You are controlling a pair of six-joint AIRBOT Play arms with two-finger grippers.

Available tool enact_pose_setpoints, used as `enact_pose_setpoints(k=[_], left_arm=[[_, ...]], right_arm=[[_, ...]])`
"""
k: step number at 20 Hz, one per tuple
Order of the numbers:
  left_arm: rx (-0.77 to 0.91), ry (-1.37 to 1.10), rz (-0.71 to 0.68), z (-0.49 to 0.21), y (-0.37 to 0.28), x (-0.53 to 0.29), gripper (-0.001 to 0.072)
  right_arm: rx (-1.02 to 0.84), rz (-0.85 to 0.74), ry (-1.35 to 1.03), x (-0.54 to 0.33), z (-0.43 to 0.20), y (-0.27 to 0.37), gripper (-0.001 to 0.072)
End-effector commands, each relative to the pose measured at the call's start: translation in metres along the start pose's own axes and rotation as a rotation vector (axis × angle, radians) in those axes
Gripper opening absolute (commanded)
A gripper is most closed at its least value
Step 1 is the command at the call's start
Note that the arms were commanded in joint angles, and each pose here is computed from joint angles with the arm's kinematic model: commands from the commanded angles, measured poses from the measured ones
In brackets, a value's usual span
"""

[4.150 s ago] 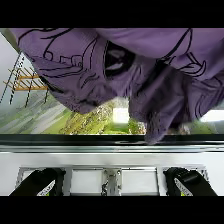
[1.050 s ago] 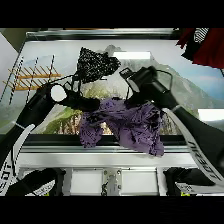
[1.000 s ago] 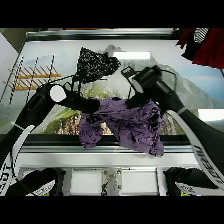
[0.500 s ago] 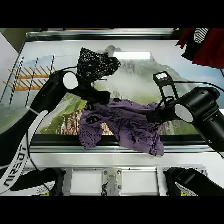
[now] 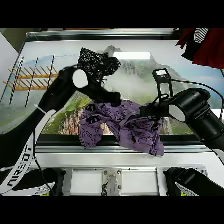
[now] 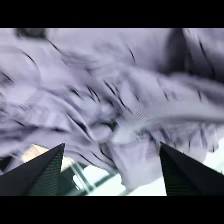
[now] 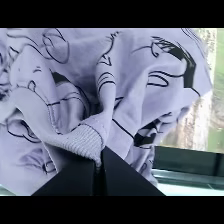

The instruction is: Fold the clothes and pants, and hang the long-sleeved shirts on hangers.

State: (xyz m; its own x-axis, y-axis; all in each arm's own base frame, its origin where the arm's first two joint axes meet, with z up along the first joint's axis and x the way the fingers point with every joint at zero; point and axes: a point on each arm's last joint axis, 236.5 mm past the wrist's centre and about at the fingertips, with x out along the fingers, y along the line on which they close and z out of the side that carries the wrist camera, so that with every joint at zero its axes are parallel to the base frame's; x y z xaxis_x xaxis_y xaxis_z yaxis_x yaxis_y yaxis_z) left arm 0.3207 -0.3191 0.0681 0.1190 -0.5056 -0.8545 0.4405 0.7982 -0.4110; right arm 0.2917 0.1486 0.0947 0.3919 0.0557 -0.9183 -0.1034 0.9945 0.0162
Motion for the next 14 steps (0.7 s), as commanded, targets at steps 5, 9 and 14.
enact_pose_setpoints(k=[5, 9, 14], left_arm=[[-0.05, -0.113, -0.058, -0.028, -0.046, 0.07, 0.0608], [-0.091, -0.101, -0.037, -0.016, -0.036, 0.096, 0.0607], [-0.106, -0.082, 0.147, -0.01, 0.015, 0.106, 0.0607]], right_arm=[[0.033, 0.025, -0.018, 0.001, 0.005, 0.006, 0.0016], [0.039, 0.048, -0.016, -0.003, 0.003, 0.01, 0.0016], [0.043, 0.06, -0.042, -0.012, 0.004, 0.009, 0.0016]])
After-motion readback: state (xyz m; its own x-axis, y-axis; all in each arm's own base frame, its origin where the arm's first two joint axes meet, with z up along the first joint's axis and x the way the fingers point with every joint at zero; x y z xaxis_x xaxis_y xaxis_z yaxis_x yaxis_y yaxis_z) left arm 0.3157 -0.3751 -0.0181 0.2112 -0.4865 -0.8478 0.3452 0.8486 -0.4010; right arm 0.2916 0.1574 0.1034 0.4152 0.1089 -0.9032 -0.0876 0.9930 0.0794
